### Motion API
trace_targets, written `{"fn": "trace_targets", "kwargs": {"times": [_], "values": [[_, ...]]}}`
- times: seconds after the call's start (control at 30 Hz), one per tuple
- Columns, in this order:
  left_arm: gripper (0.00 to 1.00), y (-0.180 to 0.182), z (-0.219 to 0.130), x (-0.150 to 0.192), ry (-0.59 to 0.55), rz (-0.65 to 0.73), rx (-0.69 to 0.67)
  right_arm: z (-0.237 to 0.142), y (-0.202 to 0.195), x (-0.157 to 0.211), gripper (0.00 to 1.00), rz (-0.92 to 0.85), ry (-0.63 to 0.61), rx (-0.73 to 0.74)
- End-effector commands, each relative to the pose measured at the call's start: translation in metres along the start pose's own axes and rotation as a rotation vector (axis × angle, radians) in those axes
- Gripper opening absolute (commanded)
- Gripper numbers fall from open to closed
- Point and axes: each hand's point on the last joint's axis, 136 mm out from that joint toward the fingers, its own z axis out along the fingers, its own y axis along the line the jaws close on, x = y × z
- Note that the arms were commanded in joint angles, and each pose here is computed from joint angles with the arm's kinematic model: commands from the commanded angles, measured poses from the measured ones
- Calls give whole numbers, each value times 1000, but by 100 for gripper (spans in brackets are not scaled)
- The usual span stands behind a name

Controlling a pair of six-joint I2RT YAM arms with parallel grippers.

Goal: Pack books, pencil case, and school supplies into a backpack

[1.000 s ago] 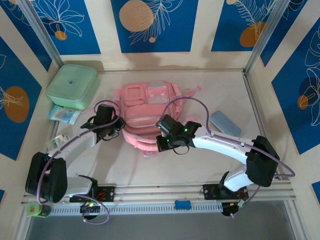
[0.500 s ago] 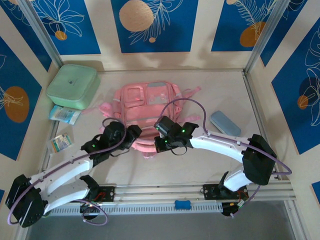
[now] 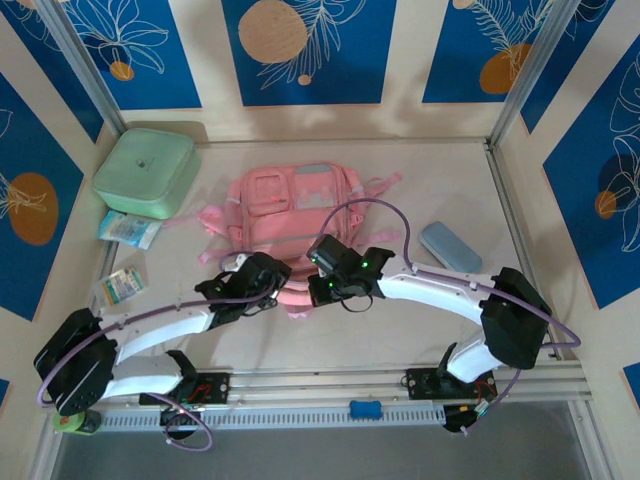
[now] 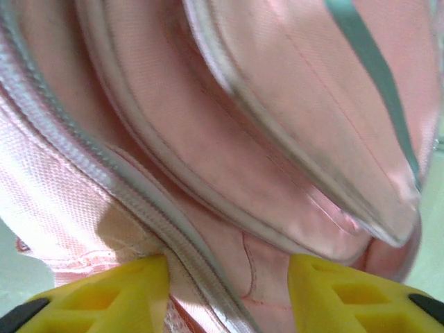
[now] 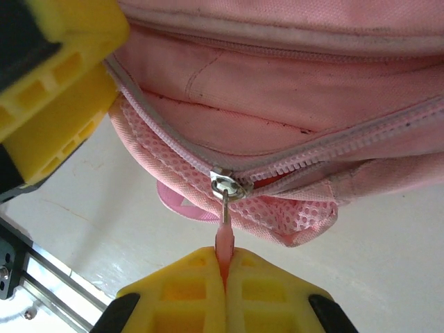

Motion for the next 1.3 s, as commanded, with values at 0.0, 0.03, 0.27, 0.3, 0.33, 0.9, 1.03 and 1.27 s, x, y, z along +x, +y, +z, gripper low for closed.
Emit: {"fn": "trace_targets", "kwargs": {"times": [0.0,0.03,0.27,0.3,0.33,0.9,1.03,1.27], "values": [[48,17,6,-1,-33,-26,-76,3,7,2,0,5,13,-20],[47,17,8,-1,-33,-17,-75,3,7,2,0,9,14,-17],[32,27,9,-7,-75,21,-130,4,1,2,0,2,25,25],[24,27,7,-9,-87,27,-127,2,0,3,0,-2,27,31],[17,26,6,-11,-96,41,-122,1,-2,4,0,-5,29,40],[0,31,-66,-92,-256,163,-122,-23,-63,26,0,53,86,210],[0,35,-76,-104,-263,173,-137,-21,-77,18,0,56,71,240],[0,38,-83,-109,-251,226,-150,-17,-101,-7,0,119,26,314]]}}
